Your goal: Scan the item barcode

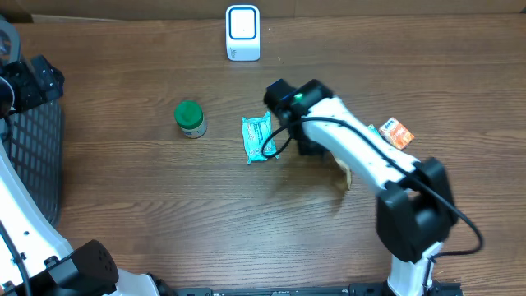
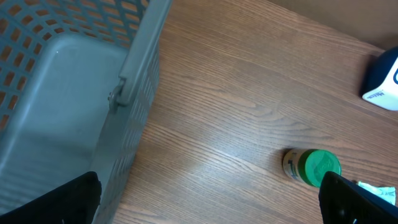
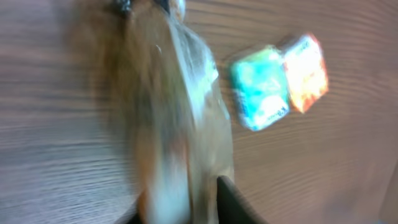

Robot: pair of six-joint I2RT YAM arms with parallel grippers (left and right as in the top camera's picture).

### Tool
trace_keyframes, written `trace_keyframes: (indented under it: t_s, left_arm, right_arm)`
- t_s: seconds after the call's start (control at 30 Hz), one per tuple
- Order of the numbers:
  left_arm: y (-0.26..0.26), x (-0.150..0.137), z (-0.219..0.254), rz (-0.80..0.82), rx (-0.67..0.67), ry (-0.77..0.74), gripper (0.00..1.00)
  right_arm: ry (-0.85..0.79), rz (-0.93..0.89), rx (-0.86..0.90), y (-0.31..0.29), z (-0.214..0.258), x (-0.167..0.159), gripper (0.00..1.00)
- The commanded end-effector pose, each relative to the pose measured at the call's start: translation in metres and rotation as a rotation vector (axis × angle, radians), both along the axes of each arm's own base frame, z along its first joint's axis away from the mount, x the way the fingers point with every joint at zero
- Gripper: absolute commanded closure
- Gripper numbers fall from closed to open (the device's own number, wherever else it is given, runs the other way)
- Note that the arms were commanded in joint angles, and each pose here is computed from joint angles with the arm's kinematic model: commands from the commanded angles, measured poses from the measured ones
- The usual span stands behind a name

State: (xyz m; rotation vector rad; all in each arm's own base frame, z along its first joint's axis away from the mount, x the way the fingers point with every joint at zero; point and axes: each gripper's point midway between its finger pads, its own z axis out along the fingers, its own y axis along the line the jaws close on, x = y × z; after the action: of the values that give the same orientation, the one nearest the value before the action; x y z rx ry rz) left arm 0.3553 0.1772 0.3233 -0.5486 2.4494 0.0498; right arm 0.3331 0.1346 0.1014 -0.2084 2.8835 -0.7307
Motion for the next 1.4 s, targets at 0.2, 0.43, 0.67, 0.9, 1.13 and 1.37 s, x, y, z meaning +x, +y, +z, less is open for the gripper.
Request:
trace_keyframes:
  t_s: [0.2,0.43,0.67,0.9,1.13,1.37]
  left_arm:
    - [-0.001,0.001,0.004,-0.026,0.016,-0.008,0.00]
    - [-0.001,0.001,0.004,-0.027,0.016,-0.009,0.00]
    - [-0.001,0.001,0.004,-0.026,0.016,-0.008,0.00]
    - [-0.001,0.001,0.004,-0.026,0.016,-0.008,0.00]
    - [-0.001,0.001,0.004,-0.026,0.016,-0.009,0.00]
    - [-0.001,0.001,0.004,-0.026,0.016,-0.009,0.00]
  right_arm:
    - [0.142,0.353,0.438,0.153,-0.017,-0.039,0.08]
    - [0.085,0.315,0.548,0.159,0.038,-0.013,0.07]
    - [0.149,0.137,0.649,0.081,0.056,0.025,0.04]
    - [0.286,-0.006,0.867,0.008,0.020,0.030,0.02]
    - [0.316,-0.069,0.992,-0.025,-0.023,0.022,0.08]
    - [0.277,-0.067,0.968,-0.037,-0.063,0.020,0.09]
